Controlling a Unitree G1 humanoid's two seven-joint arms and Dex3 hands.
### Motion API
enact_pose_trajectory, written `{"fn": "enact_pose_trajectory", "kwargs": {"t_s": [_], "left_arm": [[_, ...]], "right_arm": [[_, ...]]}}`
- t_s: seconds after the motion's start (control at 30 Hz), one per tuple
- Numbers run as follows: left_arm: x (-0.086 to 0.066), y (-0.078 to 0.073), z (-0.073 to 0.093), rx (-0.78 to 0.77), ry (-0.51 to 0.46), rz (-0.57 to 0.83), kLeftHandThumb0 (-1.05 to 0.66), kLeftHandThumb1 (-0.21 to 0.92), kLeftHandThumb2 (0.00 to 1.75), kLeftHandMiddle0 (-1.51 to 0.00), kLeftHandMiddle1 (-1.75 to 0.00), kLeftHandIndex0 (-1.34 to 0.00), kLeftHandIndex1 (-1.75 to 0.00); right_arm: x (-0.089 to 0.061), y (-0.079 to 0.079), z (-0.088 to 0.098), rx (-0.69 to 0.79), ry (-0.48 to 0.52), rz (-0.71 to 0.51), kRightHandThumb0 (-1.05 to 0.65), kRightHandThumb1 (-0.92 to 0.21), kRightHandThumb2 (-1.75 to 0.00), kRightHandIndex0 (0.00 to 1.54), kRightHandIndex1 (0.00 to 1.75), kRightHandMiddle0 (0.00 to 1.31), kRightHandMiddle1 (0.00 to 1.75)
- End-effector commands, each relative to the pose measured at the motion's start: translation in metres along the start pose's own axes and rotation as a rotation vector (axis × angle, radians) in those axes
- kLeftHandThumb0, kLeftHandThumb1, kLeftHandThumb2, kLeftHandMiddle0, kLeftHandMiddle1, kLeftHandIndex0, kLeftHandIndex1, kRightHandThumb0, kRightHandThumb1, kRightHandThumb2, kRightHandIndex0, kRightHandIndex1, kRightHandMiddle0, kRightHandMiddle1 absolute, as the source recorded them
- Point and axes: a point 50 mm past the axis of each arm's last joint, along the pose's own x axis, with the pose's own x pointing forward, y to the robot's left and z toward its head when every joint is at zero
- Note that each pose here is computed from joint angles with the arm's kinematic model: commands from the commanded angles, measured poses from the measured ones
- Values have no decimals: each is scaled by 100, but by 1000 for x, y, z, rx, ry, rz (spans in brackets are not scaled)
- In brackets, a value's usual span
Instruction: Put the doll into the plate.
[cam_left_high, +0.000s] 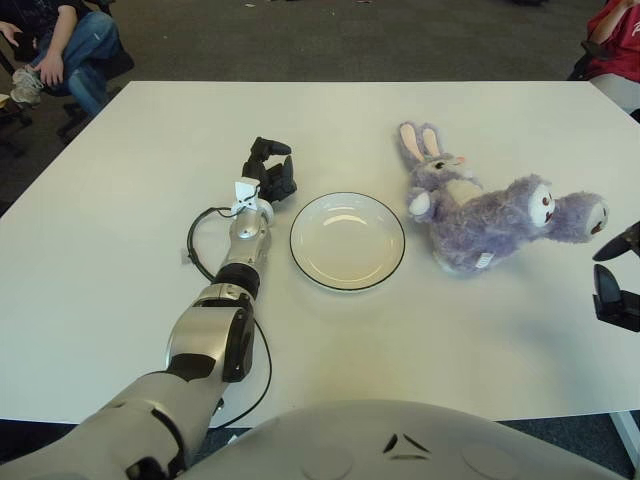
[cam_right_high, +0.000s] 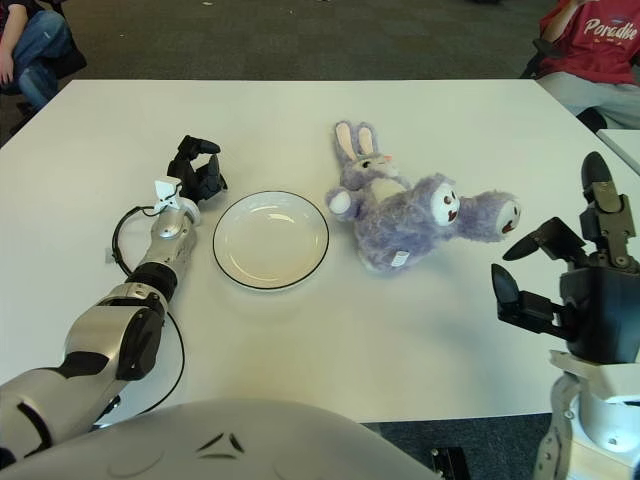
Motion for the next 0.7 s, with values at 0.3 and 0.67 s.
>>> {"fn": "enact_pose_trajectory", "kwargs": {"t_s": [0.3, 0.67], "left_arm": [[-34, 9, -44, 15, 188, 2, -38, 71, 81, -94, -175, -32, -175], [-34, 8, -44, 4, 186, -5, -38, 69, 84, -98, -175, -33, -175]], "right_arm": [[9, 15, -3, 121, -74, -52, 46, -33, -129, 59, 175, 0, 36], [21, 35, -22, 174, -91, -29, 8, -4, -155, 16, 77, 0, 50]]}}
